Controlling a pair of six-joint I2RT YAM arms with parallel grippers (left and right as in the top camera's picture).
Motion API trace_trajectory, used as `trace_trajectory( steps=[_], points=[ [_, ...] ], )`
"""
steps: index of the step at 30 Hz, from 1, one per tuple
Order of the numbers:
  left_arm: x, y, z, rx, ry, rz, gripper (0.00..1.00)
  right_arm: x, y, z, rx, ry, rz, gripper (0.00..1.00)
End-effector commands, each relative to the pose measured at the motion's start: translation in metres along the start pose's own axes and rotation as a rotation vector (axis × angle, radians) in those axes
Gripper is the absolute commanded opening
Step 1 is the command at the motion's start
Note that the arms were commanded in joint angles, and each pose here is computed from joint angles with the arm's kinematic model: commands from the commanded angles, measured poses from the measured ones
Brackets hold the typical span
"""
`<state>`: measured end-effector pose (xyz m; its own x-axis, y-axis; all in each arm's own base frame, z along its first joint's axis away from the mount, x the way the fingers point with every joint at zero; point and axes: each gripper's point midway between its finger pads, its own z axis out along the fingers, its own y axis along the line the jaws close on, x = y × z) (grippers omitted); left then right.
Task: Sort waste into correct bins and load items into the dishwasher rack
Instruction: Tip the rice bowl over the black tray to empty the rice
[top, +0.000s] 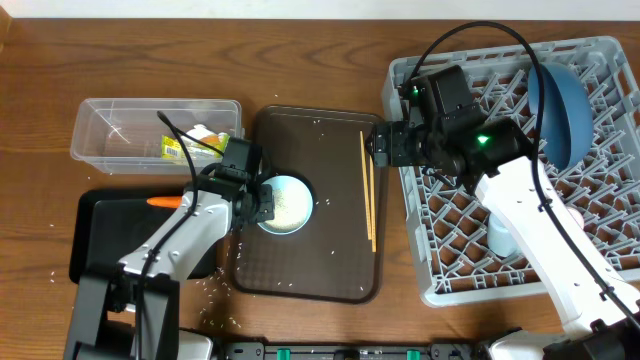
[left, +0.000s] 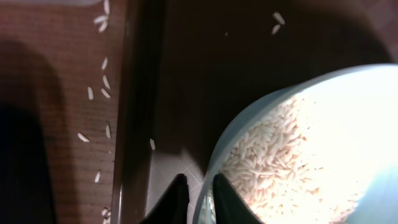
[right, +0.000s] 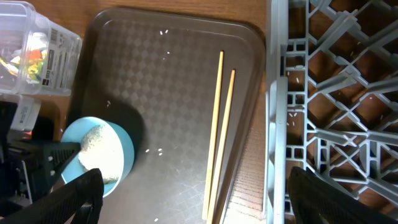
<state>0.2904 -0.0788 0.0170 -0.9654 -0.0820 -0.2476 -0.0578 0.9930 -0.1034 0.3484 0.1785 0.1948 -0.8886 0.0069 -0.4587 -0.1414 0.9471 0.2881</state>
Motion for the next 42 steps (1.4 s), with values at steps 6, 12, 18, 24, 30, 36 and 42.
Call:
trace_trajectory(
  steps=[6, 12, 18, 24, 30, 36, 42],
  points=[
    [0.003, 0.003, 0.005, -0.016, 0.015, 0.006, 0.06, -0.005, -0.005, -0.001, 0.014, -0.014, 0.021, 0.88],
    [-0.002, 0.001, -0.019, -0.015, 0.009, 0.006, 0.06, -0.005, -0.005, -0.001, 0.013, -0.014, 0.021, 0.88],
    [-0.019, 0.011, -0.113, -0.098, -0.046, 0.006, 0.06, -0.004, -0.005, -0.001, 0.014, -0.013, 0.021, 0.88],
    [-0.018, 0.058, -0.196, -0.342, -0.134, -0.008, 0.06, -0.004, -0.005, -0.001, 0.014, -0.013, 0.021, 0.89],
    [0.01, 0.121, -0.23, -0.615, -0.085, -0.101, 0.06, -0.005, -0.005, -0.001, 0.014, -0.014, 0.021, 0.89],
    [0.019, 0.165, -0.252, -0.829, -0.113, -0.275, 0.07, -0.005, -0.005, -0.001, 0.014, -0.015, 0.02, 0.9],
    [0.018, 0.194, -0.257, -1.038, -0.137, -0.322, 0.06, -0.005, -0.005, -0.001, 0.014, -0.015, 0.021, 0.91]
  ],
)
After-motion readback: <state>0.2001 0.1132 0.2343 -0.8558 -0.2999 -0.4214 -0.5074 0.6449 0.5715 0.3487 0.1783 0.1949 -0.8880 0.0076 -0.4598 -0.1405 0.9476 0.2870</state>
